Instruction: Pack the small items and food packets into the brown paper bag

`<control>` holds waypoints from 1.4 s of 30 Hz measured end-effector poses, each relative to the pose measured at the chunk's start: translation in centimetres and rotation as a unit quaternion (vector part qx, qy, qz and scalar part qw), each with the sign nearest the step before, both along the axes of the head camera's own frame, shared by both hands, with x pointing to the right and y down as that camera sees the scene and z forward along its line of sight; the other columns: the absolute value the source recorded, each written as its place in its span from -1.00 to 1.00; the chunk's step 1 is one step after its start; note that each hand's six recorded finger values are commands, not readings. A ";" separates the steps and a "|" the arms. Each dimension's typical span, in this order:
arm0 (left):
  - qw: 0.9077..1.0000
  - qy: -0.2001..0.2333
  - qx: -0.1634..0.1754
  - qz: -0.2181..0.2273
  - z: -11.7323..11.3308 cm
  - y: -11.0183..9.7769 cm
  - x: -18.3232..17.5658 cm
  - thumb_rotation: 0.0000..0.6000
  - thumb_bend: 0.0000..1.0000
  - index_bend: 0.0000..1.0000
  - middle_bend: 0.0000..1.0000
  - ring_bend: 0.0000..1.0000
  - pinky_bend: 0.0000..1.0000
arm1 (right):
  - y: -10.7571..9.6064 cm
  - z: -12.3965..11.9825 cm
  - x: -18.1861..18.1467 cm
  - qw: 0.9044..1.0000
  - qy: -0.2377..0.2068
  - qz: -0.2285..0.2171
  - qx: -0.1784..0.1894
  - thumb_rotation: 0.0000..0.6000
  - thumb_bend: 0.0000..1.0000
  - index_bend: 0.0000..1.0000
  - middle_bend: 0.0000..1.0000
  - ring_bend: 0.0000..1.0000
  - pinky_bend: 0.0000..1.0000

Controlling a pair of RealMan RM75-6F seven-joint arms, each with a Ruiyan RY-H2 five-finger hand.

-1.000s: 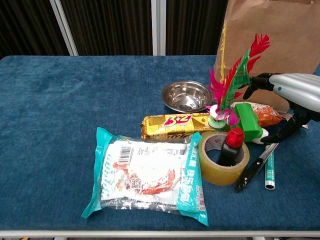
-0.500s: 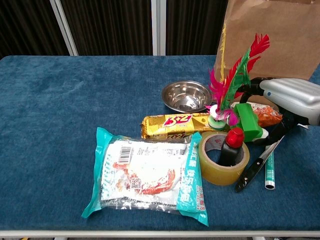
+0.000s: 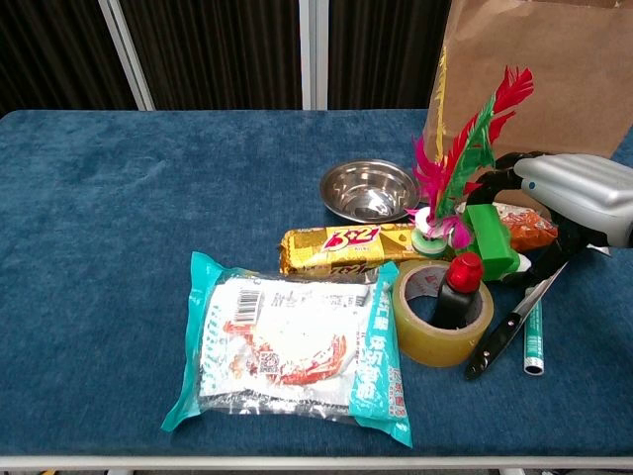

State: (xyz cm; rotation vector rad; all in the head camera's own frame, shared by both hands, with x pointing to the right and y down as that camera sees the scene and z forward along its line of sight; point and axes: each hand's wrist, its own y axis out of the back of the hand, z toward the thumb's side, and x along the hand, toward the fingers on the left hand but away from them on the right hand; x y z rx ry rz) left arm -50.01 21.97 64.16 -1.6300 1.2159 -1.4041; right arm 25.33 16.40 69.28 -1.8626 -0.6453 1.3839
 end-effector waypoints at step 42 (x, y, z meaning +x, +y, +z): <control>1.000 0.001 -0.001 0.017 0.1 -0.5 1.3 1.00 -0.74 -0.84 -0.89 -1.00 -0.76 | -5.2 -15.1 0.9 0.975 -0.091 0.032 0.199 1.00 -0.84 -0.01 -0.14 -0.69 -0.90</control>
